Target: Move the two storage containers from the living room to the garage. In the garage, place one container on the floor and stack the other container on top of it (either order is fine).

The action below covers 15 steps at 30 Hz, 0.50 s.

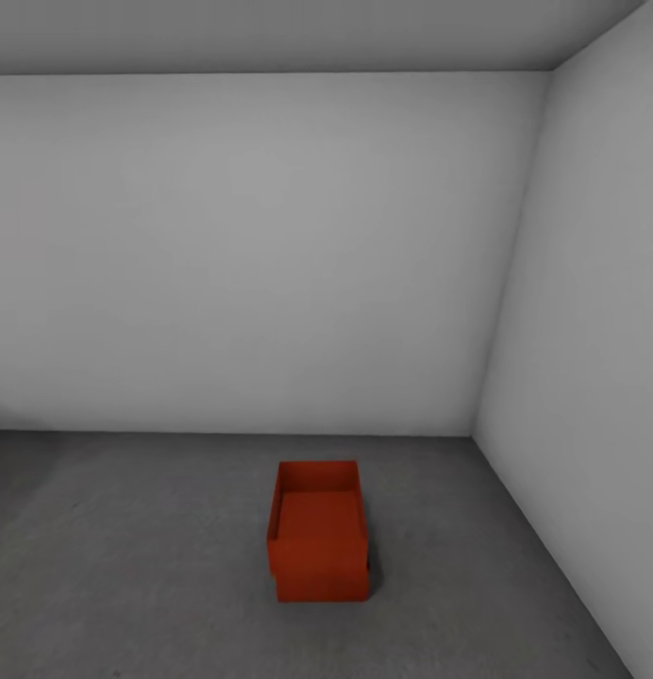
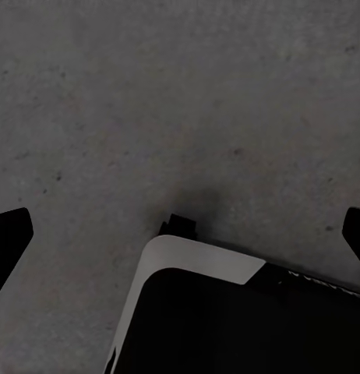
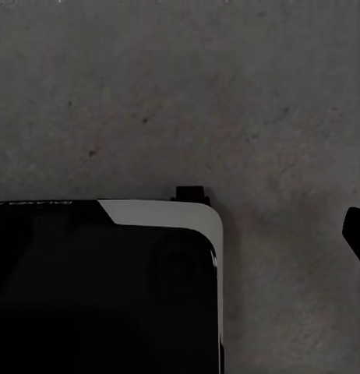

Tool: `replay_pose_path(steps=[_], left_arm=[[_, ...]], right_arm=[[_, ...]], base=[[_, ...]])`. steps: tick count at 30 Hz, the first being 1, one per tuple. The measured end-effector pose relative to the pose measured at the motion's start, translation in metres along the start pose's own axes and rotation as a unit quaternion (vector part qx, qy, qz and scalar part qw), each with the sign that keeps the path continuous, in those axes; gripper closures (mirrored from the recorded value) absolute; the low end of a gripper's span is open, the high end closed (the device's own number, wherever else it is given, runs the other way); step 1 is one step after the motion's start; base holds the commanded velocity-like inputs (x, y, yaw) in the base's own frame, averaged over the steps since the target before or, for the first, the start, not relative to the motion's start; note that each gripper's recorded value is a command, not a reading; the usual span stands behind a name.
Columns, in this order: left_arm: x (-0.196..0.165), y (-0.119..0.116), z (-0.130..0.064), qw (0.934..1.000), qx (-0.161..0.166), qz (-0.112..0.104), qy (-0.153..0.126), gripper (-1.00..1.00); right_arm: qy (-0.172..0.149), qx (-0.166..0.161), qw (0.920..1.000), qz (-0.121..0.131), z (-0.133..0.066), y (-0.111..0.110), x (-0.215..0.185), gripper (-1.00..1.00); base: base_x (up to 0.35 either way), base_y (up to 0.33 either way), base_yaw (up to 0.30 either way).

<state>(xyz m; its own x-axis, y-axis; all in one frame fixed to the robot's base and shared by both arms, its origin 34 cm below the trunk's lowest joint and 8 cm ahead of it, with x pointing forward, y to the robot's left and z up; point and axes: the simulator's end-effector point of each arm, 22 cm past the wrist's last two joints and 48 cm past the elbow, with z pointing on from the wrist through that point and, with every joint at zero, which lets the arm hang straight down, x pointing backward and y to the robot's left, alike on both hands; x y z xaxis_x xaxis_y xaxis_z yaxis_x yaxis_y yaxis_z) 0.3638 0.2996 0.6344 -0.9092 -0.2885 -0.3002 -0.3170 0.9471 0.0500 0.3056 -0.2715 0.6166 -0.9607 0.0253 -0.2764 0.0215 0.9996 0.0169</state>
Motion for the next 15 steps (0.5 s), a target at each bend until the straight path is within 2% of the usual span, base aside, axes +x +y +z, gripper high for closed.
replay_pose_path(steps=[15], left_arm=[[-0.009,-0.0023,-0.0034,0.9999,0.003,-0.002,-0.011,-1.0]], right_arm=[[-0.01,0.003,0.9999,0.002,-0.002,-0.0018,-0.0088,-1.0]], base=[[0.0,0.0,0.0]])
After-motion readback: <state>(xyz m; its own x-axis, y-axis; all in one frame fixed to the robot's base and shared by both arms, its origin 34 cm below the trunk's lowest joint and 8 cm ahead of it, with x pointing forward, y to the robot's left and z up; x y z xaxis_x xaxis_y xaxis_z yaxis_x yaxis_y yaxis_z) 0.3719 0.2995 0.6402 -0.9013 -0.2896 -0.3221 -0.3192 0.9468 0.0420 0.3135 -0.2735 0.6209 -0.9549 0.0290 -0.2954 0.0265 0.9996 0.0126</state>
